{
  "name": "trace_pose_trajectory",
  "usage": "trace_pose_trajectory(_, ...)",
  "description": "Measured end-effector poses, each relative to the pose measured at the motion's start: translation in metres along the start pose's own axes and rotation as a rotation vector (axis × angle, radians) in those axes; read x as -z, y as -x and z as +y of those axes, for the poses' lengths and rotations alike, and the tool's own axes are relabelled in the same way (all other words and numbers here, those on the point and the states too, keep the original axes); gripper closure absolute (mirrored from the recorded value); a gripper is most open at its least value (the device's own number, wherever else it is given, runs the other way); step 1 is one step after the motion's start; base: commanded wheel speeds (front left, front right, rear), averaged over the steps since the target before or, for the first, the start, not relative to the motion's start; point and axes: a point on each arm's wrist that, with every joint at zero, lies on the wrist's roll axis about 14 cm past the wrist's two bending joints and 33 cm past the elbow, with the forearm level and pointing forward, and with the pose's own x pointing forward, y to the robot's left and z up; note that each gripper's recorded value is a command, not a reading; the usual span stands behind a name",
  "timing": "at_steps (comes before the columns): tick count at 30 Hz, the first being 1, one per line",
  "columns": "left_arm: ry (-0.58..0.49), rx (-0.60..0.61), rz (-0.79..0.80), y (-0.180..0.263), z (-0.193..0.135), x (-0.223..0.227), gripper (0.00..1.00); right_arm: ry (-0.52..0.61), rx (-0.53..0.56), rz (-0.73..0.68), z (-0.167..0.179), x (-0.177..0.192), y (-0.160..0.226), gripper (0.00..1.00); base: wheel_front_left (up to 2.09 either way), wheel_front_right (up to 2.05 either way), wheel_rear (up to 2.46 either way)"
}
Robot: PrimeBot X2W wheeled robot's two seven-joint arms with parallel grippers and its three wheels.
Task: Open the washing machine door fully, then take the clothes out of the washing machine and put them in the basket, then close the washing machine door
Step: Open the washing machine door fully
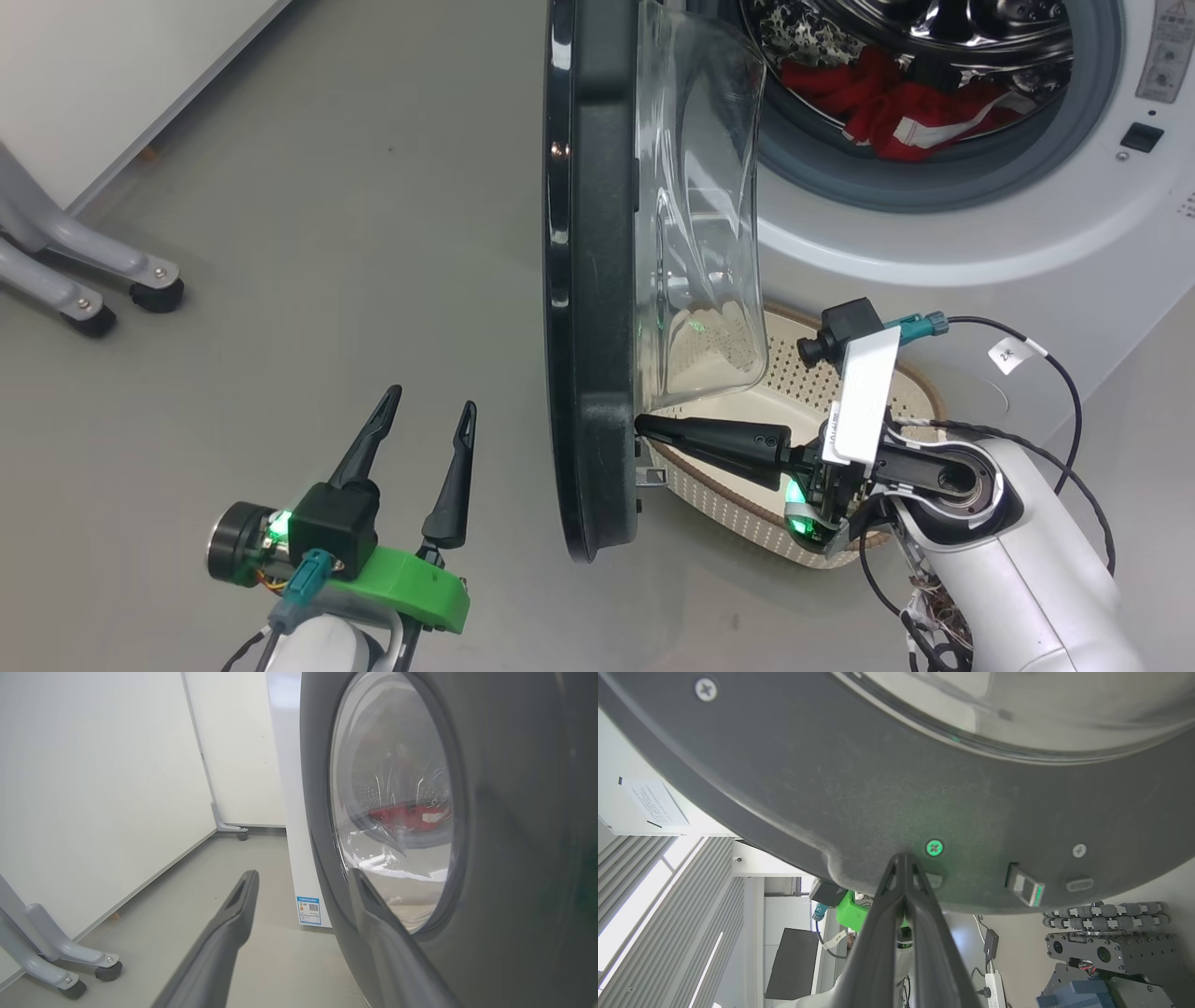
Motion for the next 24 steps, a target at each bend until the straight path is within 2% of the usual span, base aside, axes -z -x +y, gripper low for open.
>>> trace_pose_trajectory(7, 0.001, -0.003, 0.001, 0.0, 0.001, 0.0, 0.0, -0.026, -0.016, -0.065, -0.002, -0.005, 0.003, 1.0, 0.0, 0.0, 0.0)
trace_pose_trajectory(20, 0.006, 0.001, -0.004, -0.001, 0.0, -0.001, 0.0, -0.053, -0.079, -0.378, 0.006, -0.045, 0.044, 1.0, 0.0, 0.0, 0.0)
trace_pose_trajectory(21, 0.008, 0.005, -0.001, -0.002, -0.001, 0.001, 0.0, -0.052, -0.085, -0.449, 0.007, -0.053, 0.057, 0.95, 0.0, 0.0, 0.0)
trace_pose_trajectory(23, 0.011, 0.006, 0.004, -0.002, -0.002, 0.003, 0.0, -0.05, -0.088, -0.538, 0.007, -0.062, 0.073, 0.38, 0.0, 0.0, 0.0)
trace_pose_trajectory(24, 0.012, 0.008, 0.007, -0.002, -0.003, 0.004, 0.0, -0.05, -0.087, -0.573, 0.007, -0.065, 0.08, 0.01, 0.0, 0.0, 0.0)
